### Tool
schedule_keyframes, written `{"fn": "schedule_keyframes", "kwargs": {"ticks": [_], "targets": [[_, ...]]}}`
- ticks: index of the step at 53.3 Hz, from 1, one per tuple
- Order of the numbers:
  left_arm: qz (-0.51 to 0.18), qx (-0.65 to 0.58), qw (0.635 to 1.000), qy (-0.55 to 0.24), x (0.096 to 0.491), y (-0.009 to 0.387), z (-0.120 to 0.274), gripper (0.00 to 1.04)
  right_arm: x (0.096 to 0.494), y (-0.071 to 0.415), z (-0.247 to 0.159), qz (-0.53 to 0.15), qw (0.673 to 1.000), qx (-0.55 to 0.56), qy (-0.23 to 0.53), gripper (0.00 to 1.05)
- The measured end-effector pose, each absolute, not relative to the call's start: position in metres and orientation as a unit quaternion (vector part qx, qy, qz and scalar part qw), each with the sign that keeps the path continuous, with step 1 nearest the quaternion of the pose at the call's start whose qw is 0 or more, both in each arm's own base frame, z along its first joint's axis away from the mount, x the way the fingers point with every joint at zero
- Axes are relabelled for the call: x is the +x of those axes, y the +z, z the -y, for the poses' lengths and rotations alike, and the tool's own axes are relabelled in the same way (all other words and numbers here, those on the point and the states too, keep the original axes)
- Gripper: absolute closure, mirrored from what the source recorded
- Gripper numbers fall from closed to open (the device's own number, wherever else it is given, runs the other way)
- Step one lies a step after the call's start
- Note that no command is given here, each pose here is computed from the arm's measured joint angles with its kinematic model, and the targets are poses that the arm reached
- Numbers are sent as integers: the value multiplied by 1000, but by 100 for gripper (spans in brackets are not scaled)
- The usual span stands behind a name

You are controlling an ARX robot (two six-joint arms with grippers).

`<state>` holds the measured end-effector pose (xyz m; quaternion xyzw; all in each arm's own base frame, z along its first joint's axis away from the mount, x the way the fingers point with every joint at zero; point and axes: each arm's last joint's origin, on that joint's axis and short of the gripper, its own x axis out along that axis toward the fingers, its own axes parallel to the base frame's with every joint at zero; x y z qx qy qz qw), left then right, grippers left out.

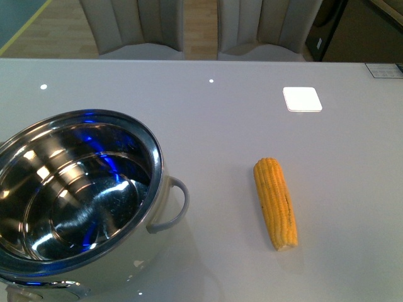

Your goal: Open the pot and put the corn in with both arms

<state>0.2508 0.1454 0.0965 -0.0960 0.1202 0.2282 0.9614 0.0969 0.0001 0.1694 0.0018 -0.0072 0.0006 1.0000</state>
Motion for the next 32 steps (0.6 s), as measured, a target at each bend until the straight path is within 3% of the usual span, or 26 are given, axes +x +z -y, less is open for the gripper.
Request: {"fn": "schedule_keyframes", "kwargs": {"ticks": [13,21,26,30,32], "targets": [[-88,-96,966,222,244,119,-142,7,97,169,0,7,1000,2,1,9],[-34,-46,996,71,230,120,-121,36,97,169,0,7,1000,2,1,9],[-22,-36,999,34,223,124,-105,51,97,169,0,7,1000,2,1,9],[-23,-24,999,28,205,130,-77,72,97,170,0,8,1000,2,-1,9],[-22,-21,999,15,199,132,-67,77,97,169,0,7,1000,2,-1,9]]}}
